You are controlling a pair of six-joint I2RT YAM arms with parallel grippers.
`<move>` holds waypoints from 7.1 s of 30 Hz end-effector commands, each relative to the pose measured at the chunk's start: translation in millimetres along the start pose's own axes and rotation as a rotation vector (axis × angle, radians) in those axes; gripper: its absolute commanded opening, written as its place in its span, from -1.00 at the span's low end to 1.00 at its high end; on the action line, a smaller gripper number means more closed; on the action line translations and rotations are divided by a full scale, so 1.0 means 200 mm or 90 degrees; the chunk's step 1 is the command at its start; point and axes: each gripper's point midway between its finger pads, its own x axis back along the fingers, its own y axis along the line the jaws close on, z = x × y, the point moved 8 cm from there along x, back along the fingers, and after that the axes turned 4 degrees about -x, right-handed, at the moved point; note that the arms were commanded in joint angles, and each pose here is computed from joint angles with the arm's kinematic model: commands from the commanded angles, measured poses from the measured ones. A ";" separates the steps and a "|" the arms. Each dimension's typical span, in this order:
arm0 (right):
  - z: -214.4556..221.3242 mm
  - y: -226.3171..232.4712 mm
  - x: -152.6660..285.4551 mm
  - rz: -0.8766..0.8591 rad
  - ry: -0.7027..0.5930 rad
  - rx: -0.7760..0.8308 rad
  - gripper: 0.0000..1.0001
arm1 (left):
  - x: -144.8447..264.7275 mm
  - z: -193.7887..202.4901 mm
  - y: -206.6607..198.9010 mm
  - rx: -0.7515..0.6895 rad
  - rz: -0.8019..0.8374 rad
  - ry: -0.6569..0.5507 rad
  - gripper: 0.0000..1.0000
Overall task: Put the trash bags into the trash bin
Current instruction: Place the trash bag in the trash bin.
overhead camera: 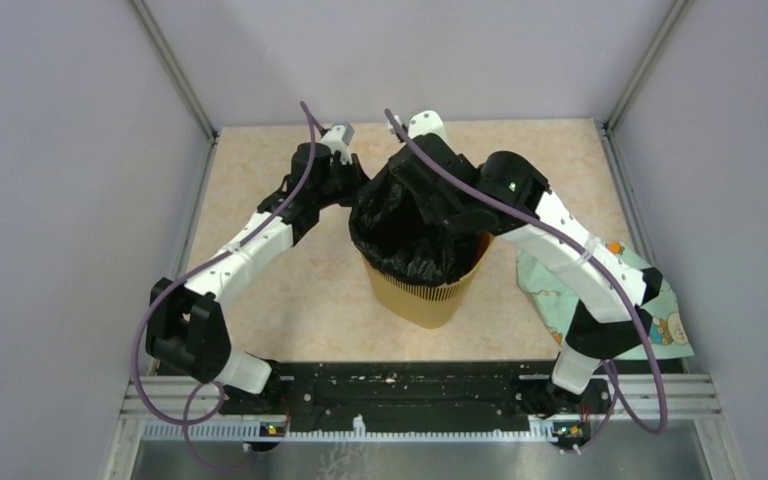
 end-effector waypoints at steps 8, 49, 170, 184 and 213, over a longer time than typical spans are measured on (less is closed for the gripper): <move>0.11 -0.26 0.15 0.129 -0.070 -0.094 -0.85 | 0.01 0.00 -0.04 -0.018 0.027 -0.010 -0.92; 0.57 -0.41 -0.04 -0.001 -0.194 -0.363 -0.89 | 0.02 0.01 -0.07 -0.019 0.041 -0.007 -0.92; 0.39 -0.18 -0.13 -0.231 -0.147 -0.304 0.42 | -0.06 -0.23 0.17 -0.013 -0.049 0.035 -0.63; 0.44 -0.24 -0.05 -0.203 -0.109 -0.315 0.33 | -0.07 -0.25 0.14 -0.013 -0.011 0.029 -0.63; 0.34 -0.39 0.34 -0.303 -0.176 -0.192 0.06 | -0.10 -0.26 0.07 -0.018 0.016 0.034 -0.62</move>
